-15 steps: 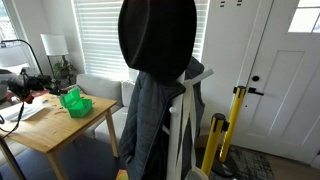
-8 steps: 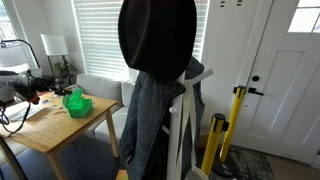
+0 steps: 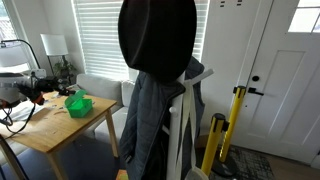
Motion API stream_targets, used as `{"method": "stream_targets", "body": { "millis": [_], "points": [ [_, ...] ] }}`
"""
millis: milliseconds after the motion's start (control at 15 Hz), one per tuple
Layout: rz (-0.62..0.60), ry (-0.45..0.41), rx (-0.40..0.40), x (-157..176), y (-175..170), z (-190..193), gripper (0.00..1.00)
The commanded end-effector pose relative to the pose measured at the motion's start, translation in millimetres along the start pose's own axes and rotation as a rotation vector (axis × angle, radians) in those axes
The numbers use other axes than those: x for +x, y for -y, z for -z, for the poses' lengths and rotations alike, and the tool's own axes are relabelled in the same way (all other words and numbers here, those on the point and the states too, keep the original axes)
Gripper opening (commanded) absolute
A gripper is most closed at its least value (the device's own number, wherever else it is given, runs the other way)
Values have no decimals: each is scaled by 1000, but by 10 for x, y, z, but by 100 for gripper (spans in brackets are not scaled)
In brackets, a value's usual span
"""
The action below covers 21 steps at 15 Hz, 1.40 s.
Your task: Close the green container
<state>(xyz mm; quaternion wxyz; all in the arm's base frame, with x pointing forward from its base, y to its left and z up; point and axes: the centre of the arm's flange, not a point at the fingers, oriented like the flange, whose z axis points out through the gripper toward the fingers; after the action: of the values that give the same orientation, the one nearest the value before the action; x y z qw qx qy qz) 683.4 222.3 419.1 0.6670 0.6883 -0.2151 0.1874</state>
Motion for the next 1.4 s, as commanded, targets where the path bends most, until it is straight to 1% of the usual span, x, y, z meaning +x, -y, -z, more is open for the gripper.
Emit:
{"method": "stream_targets", "body": {
  "millis": [0, 67, 267, 333, 400, 600, 867, 933, 1133, 1333],
  "points": [
    [-47, -16, -34, 106, -58, 127, 100],
    [-78, -34, -61, 128, -93, 142, 100],
    [-65, -7, -26, 117, -190, 245, 100],
    [-28, 39, 0, 80, -246, 339, 100],
    [-2, 60, 9, 49, -285, 393, 100],
    [128, 136, 81, -63, -510, 669, 100],
    [265, 171, 225, -208, -904, 981, 100],
    [273, 196, 269, -220, -1013, 1054, 100],
    [303, 200, 415, -272, -1463, 1184, 100],
    [324, 208, 562, -253, -1880, 1245, 100]
  ]
}}
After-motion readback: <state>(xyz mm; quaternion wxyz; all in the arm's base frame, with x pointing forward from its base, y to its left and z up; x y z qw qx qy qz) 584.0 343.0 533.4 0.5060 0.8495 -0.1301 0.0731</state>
